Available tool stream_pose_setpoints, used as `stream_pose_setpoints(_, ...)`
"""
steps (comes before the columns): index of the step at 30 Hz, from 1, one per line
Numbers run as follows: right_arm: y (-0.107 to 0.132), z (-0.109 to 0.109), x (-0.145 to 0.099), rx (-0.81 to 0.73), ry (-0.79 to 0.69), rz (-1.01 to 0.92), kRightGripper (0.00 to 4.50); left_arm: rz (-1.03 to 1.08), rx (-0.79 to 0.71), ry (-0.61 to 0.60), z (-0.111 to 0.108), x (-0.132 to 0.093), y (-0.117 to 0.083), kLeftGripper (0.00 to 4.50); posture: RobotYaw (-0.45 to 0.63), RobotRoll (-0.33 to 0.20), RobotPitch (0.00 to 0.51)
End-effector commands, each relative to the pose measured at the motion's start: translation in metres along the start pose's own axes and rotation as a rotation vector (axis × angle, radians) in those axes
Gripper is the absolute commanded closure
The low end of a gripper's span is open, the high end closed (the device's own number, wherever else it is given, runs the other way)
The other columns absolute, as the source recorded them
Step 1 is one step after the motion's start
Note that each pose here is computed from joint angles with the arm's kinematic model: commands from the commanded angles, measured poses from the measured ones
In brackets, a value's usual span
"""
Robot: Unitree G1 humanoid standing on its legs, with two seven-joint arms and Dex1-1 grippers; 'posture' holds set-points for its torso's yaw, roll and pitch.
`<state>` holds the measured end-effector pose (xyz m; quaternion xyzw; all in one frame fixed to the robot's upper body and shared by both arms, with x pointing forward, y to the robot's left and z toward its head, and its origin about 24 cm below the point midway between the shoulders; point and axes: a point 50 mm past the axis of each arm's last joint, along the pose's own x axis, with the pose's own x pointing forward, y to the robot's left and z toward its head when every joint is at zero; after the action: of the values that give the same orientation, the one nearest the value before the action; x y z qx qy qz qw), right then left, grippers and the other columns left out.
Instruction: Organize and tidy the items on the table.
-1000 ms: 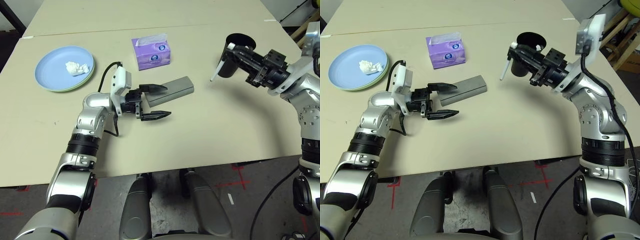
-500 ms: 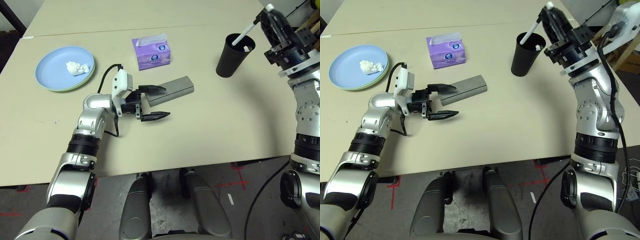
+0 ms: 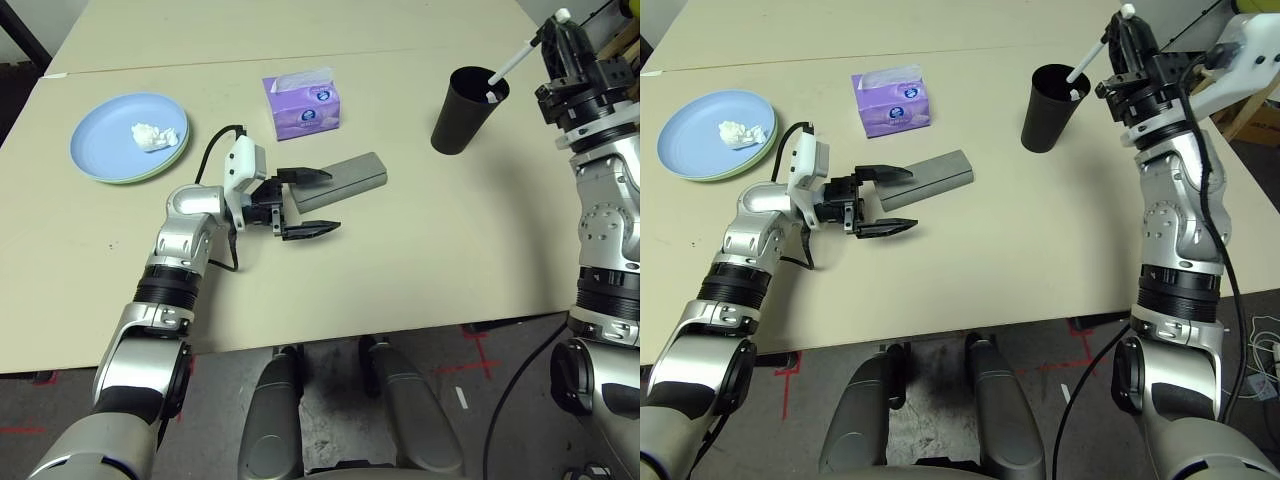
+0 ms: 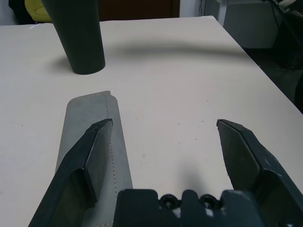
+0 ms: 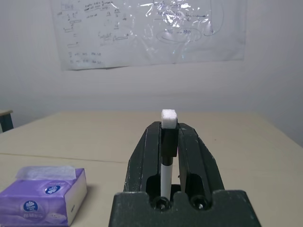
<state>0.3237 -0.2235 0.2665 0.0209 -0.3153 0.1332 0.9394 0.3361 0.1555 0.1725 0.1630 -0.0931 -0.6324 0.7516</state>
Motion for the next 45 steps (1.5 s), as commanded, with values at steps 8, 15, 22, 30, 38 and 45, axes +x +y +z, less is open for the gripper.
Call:
stream_pose_setpoints(8,-0.004,-0.011,-0.002,-0.023,0.072,-0.05,4.17,-0.01,-0.007,0.024,-0.004,-0.001,-0.003,0.0,0.04,0.0,0.232)
stream_pose_setpoints(15,-0.003,-0.023,-0.001,-0.026,0.142,-0.08,4.17,-0.012,-0.009,0.023,-0.003,0.0,-0.003,0.0,0.04,0.0,0.235)
stream_pose_setpoints(22,0.0,-0.03,0.003,-0.032,0.192,-0.069,4.17,-0.013,-0.011,0.024,-0.003,-0.001,-0.004,0.0,0.05,0.0,0.236)
stream_pose_setpoints(30,0.002,-0.033,0.006,-0.019,0.227,-0.081,4.17,-0.013,-0.02,0.028,-0.004,-0.001,-0.004,0.0,0.05,0.0,0.236)
stream_pose_setpoints(38,0.003,-0.035,0.006,-0.021,0.253,-0.08,2.44,-0.011,-0.023,0.03,-0.003,-0.002,-0.003,0.0,0.05,0.0,0.233)
stream_pose_setpoints(45,-0.003,-0.024,0.007,-0.028,0.224,-0.061,0.31,0.003,-0.013,0.012,-0.001,-0.001,-0.001,0.0,0.04,0.0,0.22)
